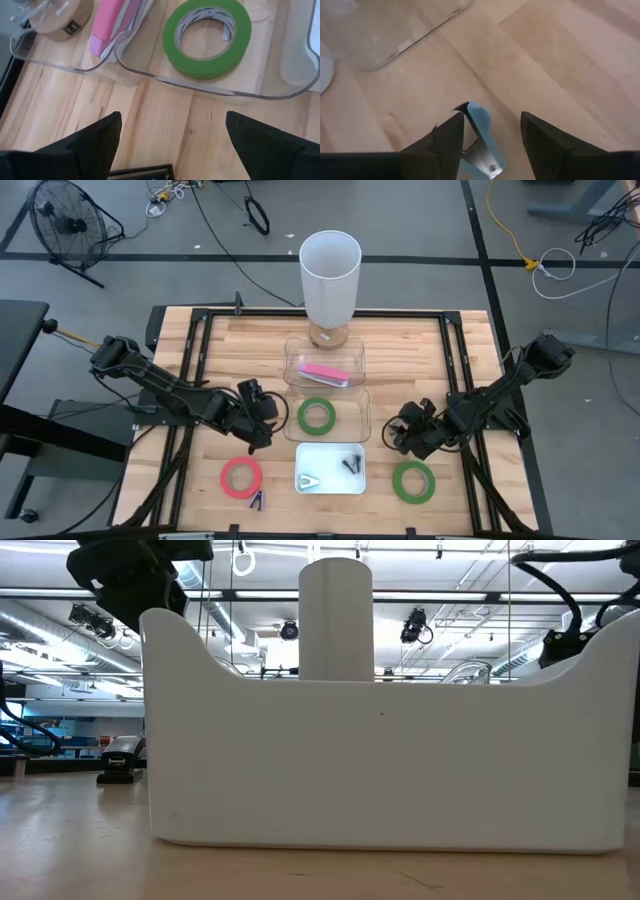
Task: Pick and place Stapler, Stapler remover, tape
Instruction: Put the gray staple remover into the white bin
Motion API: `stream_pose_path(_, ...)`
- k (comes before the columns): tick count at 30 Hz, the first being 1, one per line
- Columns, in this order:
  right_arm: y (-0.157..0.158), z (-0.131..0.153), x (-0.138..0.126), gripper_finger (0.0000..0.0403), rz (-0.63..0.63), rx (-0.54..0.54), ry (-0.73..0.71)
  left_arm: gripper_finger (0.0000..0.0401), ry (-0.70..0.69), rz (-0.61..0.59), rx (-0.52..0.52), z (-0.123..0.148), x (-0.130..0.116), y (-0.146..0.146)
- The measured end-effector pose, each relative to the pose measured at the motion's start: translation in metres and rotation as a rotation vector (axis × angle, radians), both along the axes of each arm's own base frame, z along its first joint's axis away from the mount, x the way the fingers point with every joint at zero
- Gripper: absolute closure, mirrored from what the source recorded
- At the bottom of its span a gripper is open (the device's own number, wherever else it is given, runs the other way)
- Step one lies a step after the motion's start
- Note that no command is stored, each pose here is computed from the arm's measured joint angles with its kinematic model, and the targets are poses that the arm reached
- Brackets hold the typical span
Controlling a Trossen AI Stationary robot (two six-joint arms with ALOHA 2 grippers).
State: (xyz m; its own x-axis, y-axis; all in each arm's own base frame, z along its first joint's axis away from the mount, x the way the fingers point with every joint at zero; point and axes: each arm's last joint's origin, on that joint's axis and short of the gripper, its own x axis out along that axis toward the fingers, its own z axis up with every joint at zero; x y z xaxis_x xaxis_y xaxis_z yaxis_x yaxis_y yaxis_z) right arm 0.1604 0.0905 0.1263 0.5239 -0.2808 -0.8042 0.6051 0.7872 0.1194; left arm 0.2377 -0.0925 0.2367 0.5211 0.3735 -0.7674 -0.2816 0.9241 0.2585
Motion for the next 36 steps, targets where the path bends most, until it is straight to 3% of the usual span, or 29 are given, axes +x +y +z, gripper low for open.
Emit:
stream_pose_path(7,-0.006,-0.006,0.001,0.0253,-0.018,0.019,-0.011,0.0039,-0.006,-0.001,0.004,0.0,0.001,0.001)
stream_pose_path(14,-0.007,-0.011,0.001,0.0381,0.02,0.046,-0.035,0.0039,-0.003,-0.006,0.007,0.0,0.001,0.001)
stream_pose_path(26,-0.007,0.008,0.021,0.0384,0.08,0.035,-0.071,0.0039,-0.012,-0.005,0.011,0.001,0.002,0.001)
stream_pose_path(36,-0.01,0.062,0.046,0.0384,0.148,-0.056,0.064,0.0039,-0.02,-0.021,0.02,0.001,0.003,0.001)
